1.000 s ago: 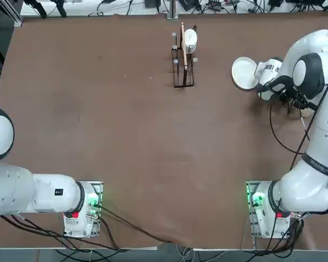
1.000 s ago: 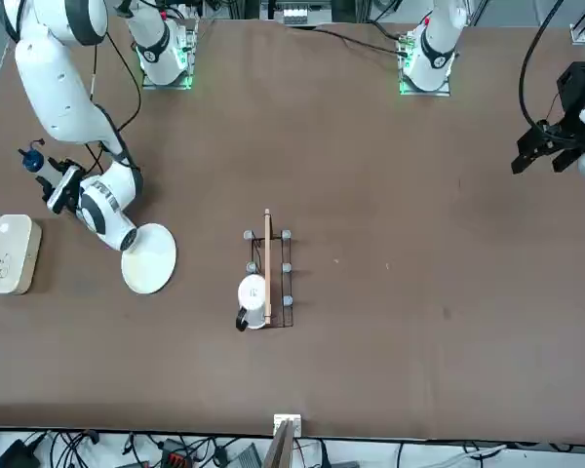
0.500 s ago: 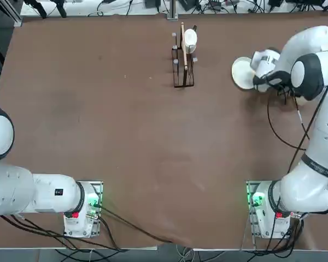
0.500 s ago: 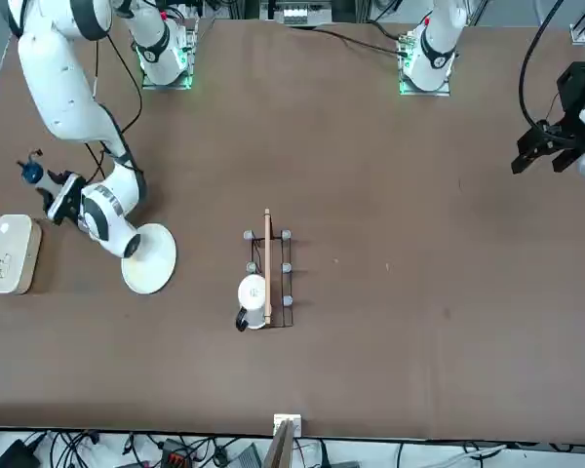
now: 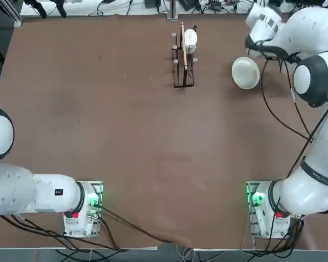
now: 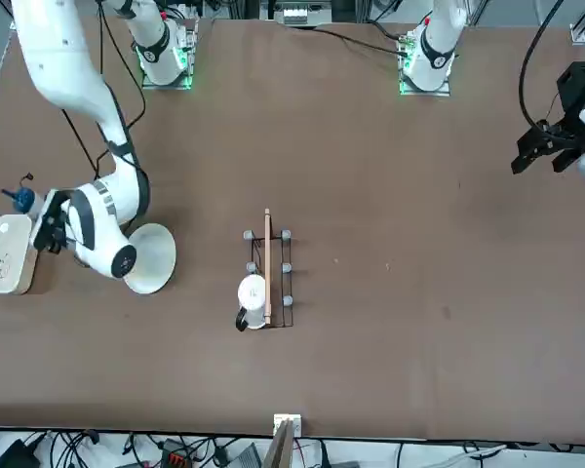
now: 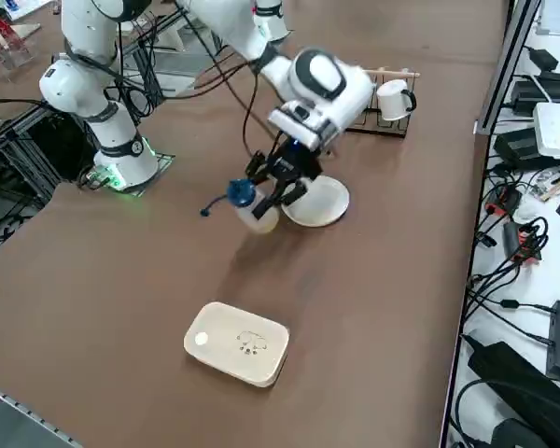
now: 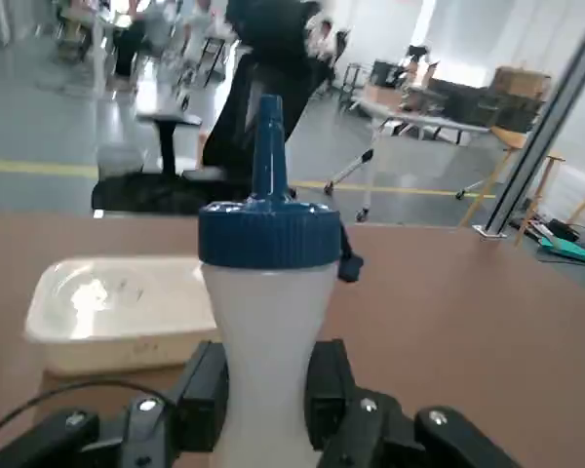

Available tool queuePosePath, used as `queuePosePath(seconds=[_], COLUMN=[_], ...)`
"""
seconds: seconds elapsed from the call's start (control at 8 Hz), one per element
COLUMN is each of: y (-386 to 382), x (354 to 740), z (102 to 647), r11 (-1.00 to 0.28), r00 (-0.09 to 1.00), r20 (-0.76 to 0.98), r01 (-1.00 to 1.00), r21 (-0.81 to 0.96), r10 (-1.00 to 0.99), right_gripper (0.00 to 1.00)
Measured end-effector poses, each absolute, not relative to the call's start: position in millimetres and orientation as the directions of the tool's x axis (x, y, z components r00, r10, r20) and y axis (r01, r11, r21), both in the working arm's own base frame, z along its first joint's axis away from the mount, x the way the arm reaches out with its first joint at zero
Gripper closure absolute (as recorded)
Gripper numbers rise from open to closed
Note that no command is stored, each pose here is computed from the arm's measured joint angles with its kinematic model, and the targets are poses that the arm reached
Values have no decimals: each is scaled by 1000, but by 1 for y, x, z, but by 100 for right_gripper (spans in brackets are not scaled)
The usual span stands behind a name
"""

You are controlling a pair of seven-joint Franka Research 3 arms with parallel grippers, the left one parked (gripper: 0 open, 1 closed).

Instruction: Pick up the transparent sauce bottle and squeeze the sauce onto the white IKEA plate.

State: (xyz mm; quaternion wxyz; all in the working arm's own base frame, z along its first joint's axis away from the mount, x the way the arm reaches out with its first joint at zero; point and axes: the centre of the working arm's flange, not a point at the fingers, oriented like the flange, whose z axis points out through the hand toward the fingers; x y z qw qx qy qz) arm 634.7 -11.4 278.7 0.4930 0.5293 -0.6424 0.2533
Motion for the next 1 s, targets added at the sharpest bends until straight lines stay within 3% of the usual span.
queuePosePath(seconds=[0.5, 0.75, 1.0], y=[31, 62, 107], x=[658, 665, 665], z=[288, 283, 284], r11=[77, -58, -177], r00=[249, 305, 365], r20=[690, 565, 452], r01=[-912, -909, -897], r21=[404, 412, 406], r10=[-680, -767, -814], right_gripper=[57, 63, 63])
